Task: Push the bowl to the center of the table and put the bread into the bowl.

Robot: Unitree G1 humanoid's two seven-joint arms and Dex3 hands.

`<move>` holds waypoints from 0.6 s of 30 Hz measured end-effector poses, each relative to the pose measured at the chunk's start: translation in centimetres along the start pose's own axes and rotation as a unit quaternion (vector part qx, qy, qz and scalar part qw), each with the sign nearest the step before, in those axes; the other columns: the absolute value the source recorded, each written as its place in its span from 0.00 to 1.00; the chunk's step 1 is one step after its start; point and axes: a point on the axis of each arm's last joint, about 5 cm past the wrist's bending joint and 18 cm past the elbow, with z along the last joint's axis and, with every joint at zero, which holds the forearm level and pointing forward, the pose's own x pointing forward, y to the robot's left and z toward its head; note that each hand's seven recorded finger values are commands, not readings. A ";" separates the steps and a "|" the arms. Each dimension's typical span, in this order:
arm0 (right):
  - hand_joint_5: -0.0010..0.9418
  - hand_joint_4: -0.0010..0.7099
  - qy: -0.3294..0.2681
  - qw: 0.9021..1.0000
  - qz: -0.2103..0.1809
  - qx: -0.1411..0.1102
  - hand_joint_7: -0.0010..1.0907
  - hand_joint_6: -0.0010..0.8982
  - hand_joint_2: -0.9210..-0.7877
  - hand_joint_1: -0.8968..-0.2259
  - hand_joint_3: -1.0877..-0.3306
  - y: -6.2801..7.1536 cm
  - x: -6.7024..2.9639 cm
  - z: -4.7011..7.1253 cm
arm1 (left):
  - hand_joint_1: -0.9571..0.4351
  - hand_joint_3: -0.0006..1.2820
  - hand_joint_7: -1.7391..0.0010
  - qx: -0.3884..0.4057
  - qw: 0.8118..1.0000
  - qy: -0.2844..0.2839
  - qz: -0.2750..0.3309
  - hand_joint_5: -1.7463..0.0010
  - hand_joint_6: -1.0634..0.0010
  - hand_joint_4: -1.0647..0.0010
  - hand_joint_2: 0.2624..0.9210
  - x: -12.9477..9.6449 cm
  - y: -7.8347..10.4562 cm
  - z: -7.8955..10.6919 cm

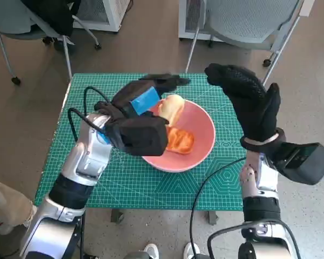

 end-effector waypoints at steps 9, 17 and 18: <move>0.00 0.11 -0.006 1.000 -0.001 -0.001 0.26 0.00 0.00 0.30 0.35 0.0 0.30 0.3 | 0.21 0.13 0.94 -0.125 0.989 -0.053 0.061 1.00 0.95 1.00 1.00 -1.1 0.9 -1.5; 0.00 0.10 -0.010 1.000 -0.003 0.000 0.26 0.00 0.00 0.30 0.35 0.1 0.63 0.5 | 0.20 0.20 0.94 -0.305 0.937 -0.134 0.107 1.00 0.96 1.00 1.00 -2.3 0.6 -3.1; 0.00 0.09 -0.010 1.000 -0.003 0.000 0.27 0.00 0.00 0.31 0.35 0.1 0.71 0.6 | 0.21 0.20 0.94 -0.328 0.927 -0.144 0.111 1.00 0.96 1.00 1.00 -2.4 0.5 -3.3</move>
